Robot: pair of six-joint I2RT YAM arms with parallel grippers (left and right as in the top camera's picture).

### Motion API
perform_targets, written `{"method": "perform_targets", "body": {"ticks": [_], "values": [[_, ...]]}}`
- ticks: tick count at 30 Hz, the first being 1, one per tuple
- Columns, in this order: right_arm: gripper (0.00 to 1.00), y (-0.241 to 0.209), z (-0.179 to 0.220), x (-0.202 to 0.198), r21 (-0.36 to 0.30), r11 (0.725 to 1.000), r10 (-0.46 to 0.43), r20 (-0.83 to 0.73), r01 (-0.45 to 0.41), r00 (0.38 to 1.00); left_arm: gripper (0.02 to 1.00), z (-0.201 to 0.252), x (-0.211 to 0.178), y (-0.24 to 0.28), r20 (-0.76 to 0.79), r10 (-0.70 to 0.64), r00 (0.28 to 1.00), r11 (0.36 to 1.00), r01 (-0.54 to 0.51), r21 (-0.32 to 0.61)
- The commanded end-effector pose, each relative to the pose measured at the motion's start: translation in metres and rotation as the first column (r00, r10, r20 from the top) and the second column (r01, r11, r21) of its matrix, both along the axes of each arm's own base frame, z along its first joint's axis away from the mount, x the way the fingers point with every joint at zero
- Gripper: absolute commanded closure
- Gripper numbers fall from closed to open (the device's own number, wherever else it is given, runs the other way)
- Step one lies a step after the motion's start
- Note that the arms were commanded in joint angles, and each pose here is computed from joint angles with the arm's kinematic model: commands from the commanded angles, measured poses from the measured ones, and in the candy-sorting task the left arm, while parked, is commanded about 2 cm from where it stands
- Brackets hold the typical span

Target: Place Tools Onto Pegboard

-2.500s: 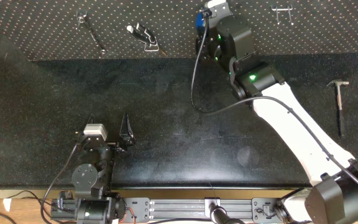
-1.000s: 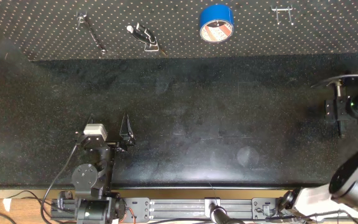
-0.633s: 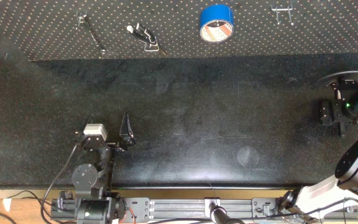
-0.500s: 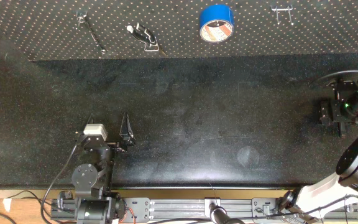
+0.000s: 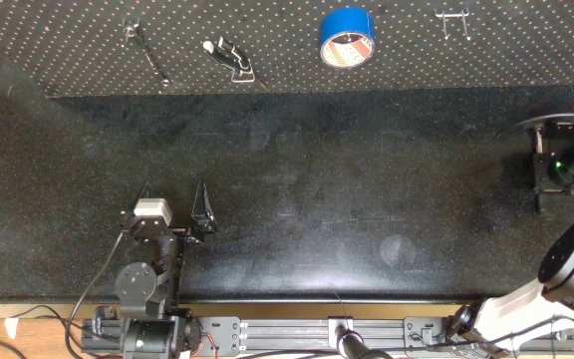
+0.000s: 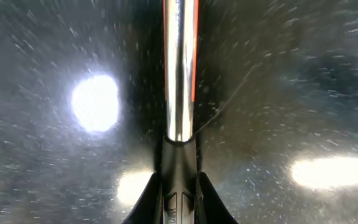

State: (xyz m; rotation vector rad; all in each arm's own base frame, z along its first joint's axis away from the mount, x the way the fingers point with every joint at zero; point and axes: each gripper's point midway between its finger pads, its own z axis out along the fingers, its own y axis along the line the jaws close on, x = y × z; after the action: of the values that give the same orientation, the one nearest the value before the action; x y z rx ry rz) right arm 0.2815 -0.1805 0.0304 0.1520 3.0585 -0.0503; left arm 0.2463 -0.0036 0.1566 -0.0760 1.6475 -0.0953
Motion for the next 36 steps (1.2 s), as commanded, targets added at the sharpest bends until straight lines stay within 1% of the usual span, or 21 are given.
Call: {"method": "perform_targets", "body": {"ticks": [1,2,3,4,5,6,7,9,12,14,16,21,26,31,32,33,34,35,36], "values": [[0.925,0.035,0.143,0.033,0.055,0.996,-0.088,0.489,0.070,0.868,0.025,-0.001,0.000,-0.001,0.000,-0.006,1.000,1.000,0.006,0.008],[0.925,0.051,0.183,0.031,0.064,0.992,-0.125,0.586,0.109,0.800,0.025,-0.001,0.000,-0.001,0.000,-0.006,1.000,1.000,0.006,0.008],[0.925,0.063,0.198,0.031,0.061,0.994,-0.112,0.623,0.095,0.774,0.025,-0.001,0.000,-0.001,0.000,-0.006,1.000,1.000,0.006,0.008],[0.925,0.086,0.217,0.032,0.052,0.998,-0.068,0.668,0.044,0.741,0.025,-0.001,0.000,-0.001,0.000,-0.006,1.000,1.000,0.006,0.008],[0.925,0.103,0.226,0.033,0.053,0.999,-0.039,0.689,0.003,0.724,0.025,-0.001,0.000,-0.001,0.000,-0.006,1.000,1.000,0.006,0.008],[0.925,0.124,0.234,0.035,0.061,0.997,-0.012,0.709,-0.044,0.705,0.025,-0.001,0.000,-0.001,0.000,-0.006,1.000,1.000,0.006,0.008],[0.925,0.151,0.240,0.040,0.073,0.991,0.026,0.723,-0.114,0.691,0.025,-0.001,0.000,-0.001,0.000,-0.006,1.000,1.000,0.006,0.008],[0.923,0.173,0.231,0.045,0.087,0.982,0.059,0.702,-0.168,0.710,0.025,-0.001,0.000,-0.001,0.000,-0.007,1.000,1.000,0.007,0.008],[0.925,0.181,0.210,0.055,0.110,0.976,0.071,0.654,-0.188,0.753,0.023,-0.001,0.000,-0.001,-0.001,-0.006,1.000,1.000,0.006,0.008],[0.925,0.188,0.199,0.059,0.103,0.973,0.097,0.626,-0.205,0.774,0.025,-0.001,0.000,-0.001,0.000,-0.006,1.000,1.000,0.006,0.008],[0.923,0.193,0.196,0.062,0.092,0.972,0.115,0.621,-0.217,0.776,0.025,-0.001,0.000,-0.001,0.000,-0.006,1.000,1.000,0.006,0.008],[0.921,0.199,0.196,0.079,0.077,0.969,0.132,0.648,-0.237,0.750,0.025,-0.001,0.000,-0.001,-0.001,-0.006,1.000,1.000,0.006,0.008],[0.925,0.206,0.175,0.109,0.076,0.963,0.150,0.648,-0.260,0.746,0.025,-0.001,0.000,-0.001,-0.001,-0.006,1.000,1.000,0.006,0.008],[0.923,0.208,0.148,0.117,0.090,0.962,0.155,0.598,-0.258,0.787,0.025,-0.001,0.000,-0.001,0.000,-0.006,1.000,1.000,0.006,0.008],[0.866,0.208,0.145,0.117,0.092,0.962,0.155,0.592,-0.257,0.791,0.025,-0.001,0.000,-0.001,0.000,-0.006,1.000,1.000,0.006,0.008],[0.625,0.208,0.144,0.117,0.093,0.962,0.155,0.590,-0.257,0.793,0.025,-0.001,0.000,-0.001,-0.001,-0.006,1.000,1.000,0.006,0.008],[0.478,0.208,0.144,0.117,0.092,0.962,0.155,0.590,-0.257,0.792,0.025,-0.001,0.000,-0.001,0.000,-0.006,1.000,1.000,0.006,0.008],[0.340,0.204,0.144,0.118,0.077,0.967,0.154,0.587,-0.244,0.795,0.025,-0.001,0.000,-0.001,0.000,-0.006,1.000,1.000,0.006,0.008],[0.310,0.202,0.144,0.118,0.068,0.969,0.153,0.586,-0.237,0.796,0.025,-0.001,0.000,-0.001,-0.001,-0.006,1.000,1.000,0.006,0.008]]}}
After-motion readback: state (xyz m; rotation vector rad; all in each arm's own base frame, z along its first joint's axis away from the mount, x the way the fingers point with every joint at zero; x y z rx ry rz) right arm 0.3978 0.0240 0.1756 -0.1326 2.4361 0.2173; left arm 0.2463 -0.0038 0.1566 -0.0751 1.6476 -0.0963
